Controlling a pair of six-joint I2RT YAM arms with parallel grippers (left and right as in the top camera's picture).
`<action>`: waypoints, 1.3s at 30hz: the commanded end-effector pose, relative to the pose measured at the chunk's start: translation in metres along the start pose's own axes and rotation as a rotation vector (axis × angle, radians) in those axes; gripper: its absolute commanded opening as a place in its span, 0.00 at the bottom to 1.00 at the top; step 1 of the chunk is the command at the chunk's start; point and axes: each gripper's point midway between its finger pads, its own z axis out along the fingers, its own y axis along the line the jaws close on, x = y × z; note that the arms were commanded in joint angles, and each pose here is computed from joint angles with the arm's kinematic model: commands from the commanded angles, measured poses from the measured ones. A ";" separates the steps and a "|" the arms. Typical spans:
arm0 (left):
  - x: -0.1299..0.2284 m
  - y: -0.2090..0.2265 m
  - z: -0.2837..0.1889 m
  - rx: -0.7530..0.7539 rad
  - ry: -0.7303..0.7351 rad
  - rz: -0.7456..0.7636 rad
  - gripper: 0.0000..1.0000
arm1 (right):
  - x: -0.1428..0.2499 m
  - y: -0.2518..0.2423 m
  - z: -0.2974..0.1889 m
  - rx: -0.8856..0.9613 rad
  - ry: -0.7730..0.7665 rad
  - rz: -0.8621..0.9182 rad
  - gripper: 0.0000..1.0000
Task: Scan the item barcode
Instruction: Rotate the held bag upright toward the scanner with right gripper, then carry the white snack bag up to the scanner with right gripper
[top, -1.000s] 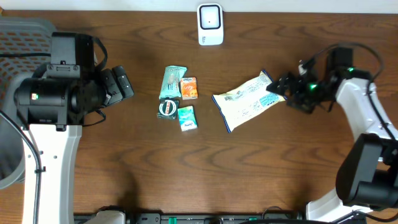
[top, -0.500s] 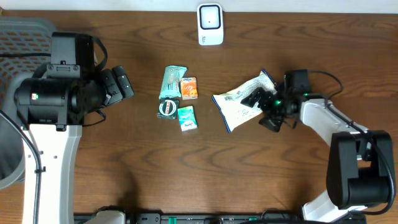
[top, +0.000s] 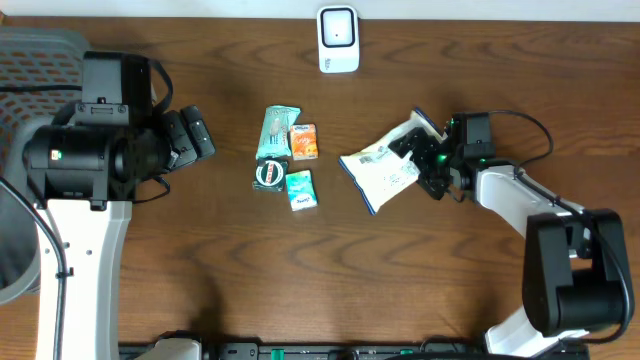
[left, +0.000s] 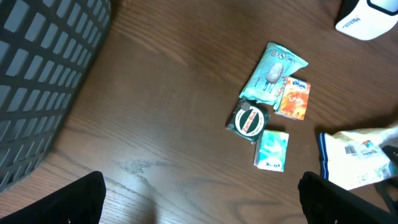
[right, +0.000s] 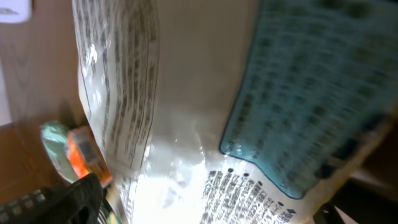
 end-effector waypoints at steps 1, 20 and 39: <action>-0.001 0.003 -0.002 -0.011 -0.009 -0.015 0.98 | 0.022 -0.047 0.033 0.133 0.058 0.044 0.94; -0.001 0.003 -0.002 -0.011 -0.009 -0.015 0.98 | 0.010 -0.019 0.036 -0.032 0.074 -0.217 0.01; -0.001 0.003 -0.002 -0.011 -0.009 -0.015 0.98 | 0.017 -0.018 -0.019 0.036 0.081 -0.555 0.86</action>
